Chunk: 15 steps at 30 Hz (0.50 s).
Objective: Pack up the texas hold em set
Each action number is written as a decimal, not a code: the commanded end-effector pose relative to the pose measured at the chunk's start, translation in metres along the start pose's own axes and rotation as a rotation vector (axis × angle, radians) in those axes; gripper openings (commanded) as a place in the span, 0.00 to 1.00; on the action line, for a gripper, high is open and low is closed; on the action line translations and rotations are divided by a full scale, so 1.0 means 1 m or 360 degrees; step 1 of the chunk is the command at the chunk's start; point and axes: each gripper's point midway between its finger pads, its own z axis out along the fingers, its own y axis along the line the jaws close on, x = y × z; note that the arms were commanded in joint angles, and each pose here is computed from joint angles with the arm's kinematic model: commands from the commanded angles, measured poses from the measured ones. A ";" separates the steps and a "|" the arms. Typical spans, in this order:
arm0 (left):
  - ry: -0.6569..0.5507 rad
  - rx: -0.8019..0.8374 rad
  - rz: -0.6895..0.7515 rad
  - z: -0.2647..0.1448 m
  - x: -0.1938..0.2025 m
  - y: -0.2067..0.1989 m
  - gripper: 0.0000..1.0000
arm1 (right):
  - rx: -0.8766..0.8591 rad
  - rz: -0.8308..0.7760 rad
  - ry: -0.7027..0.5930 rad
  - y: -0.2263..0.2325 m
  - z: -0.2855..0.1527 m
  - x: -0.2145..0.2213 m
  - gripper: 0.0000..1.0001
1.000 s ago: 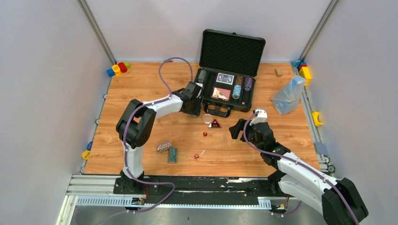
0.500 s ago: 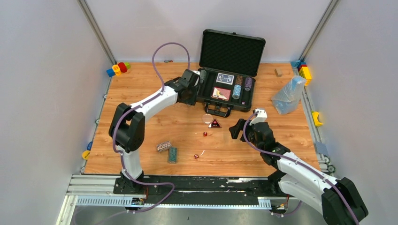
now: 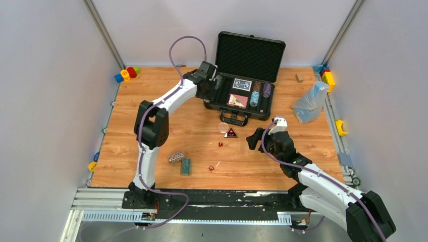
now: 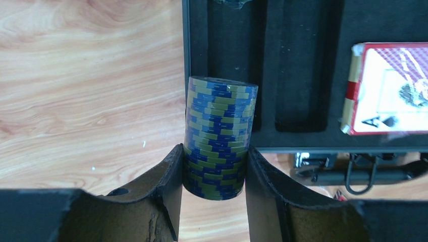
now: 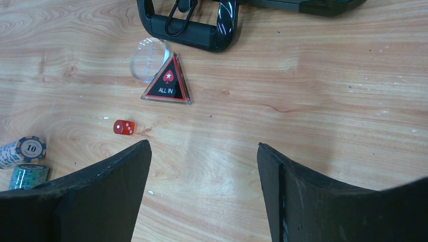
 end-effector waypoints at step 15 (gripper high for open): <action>-0.0100 0.0281 -0.0143 0.066 -0.051 -0.014 0.20 | -0.0012 0.0005 -0.0104 0.009 0.002 -0.024 0.79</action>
